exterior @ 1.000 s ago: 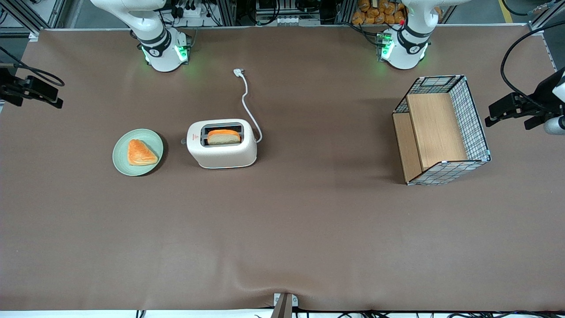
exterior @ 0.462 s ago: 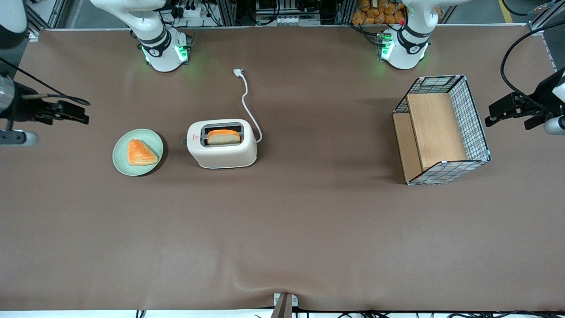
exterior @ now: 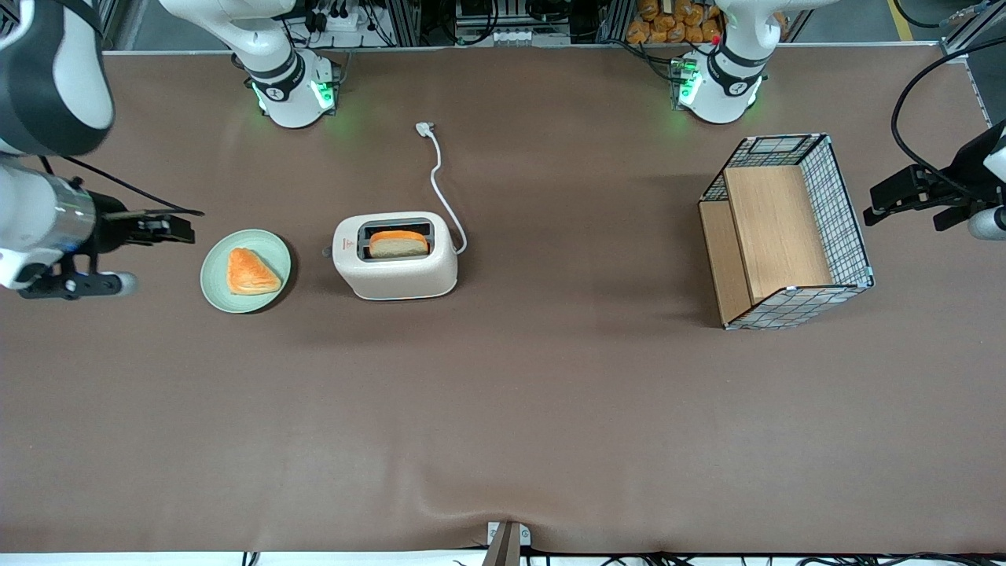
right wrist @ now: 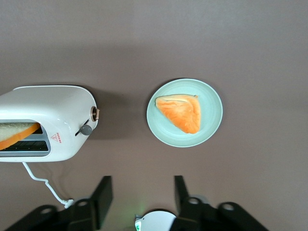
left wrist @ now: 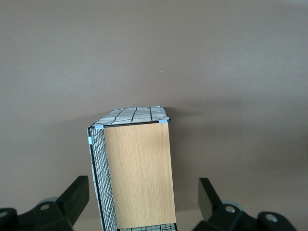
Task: Press toaster button with right arm
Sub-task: 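Move the right gripper over the plate toward the toaster's side knob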
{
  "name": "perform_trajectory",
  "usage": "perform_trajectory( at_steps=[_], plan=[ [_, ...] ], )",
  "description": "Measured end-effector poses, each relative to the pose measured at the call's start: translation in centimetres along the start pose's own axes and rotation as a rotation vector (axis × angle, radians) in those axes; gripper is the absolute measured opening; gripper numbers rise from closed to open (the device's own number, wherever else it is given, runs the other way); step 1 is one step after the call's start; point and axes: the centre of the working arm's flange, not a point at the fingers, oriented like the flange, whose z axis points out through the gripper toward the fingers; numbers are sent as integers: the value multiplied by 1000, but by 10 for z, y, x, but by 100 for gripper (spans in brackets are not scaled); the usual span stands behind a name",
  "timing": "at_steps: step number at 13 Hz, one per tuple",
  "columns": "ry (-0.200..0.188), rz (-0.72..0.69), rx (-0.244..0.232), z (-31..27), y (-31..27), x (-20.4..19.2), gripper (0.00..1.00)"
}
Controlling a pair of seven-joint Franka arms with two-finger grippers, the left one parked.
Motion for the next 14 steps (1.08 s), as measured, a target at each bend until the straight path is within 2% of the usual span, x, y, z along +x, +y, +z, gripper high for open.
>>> perform_trajectory(
  at_steps=[4, 5, 9, 14],
  plan=[
    [-48, -31, -7, 32, -19, 13, 4],
    [-45, -41, 2, 42, -23, 16, 1],
    [-6, -61, 56, 87, -36, 32, 1],
    [-29, -53, 108, 138, -47, 34, 1]
  ],
)
